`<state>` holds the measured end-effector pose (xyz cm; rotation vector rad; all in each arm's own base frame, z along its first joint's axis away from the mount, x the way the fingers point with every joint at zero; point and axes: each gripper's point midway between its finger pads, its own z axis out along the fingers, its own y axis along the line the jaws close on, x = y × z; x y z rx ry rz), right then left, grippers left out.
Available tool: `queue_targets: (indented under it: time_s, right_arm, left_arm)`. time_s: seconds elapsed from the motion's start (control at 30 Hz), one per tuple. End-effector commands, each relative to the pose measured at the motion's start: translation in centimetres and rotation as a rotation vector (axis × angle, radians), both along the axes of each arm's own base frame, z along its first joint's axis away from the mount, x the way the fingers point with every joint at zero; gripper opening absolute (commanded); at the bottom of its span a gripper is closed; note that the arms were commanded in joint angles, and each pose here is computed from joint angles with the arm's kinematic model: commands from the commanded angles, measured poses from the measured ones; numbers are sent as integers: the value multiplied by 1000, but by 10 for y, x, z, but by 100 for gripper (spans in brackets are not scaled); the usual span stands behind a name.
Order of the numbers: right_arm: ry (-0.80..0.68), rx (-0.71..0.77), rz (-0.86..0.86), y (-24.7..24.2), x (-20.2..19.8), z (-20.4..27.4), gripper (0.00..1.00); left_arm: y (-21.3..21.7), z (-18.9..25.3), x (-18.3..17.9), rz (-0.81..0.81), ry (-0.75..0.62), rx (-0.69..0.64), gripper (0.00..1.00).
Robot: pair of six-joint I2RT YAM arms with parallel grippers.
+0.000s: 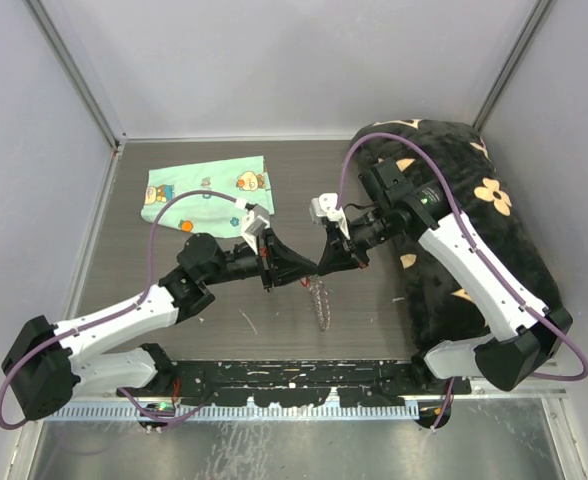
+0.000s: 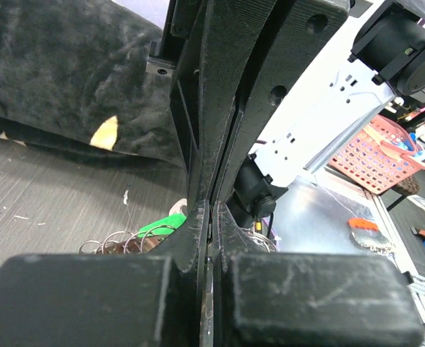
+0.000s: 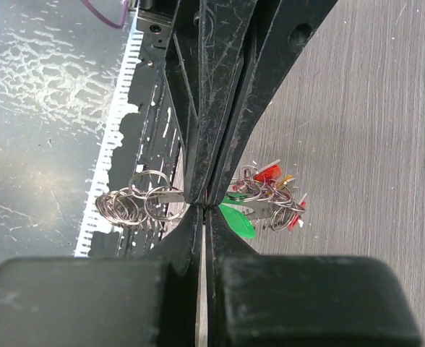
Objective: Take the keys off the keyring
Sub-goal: Remove the key from the keyring.
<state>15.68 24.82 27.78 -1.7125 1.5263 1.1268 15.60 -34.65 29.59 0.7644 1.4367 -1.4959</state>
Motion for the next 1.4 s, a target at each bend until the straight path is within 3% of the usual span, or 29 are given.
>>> queue_targets:
  time_s: [0.0,0.17,0.57,0.7,1.1,1.37]
  right_arm:
    - [-35,111,40,10,-5,27,4]
    - [-29,144,26,8,-6,31,31]
    - [-103,270,46,-2,-14,38,67]
    - [-164,290,66,-2,-14,40,66]
    - [-247,280,47,0,-7,41,42]
    - [-260,263,43,4,-3,36,37]
  left_arm:
    - [8,24,2,42,-92,-76,0]
    - [14,30,3,77,-102,-103,0]
    - [20,46,-9,39,-90,-217,0]
    - [20,50,-11,25,-75,-241,0]
    - [21,55,-4,59,-17,-273,0]
    - [23,57,-3,73,7,-290,0]
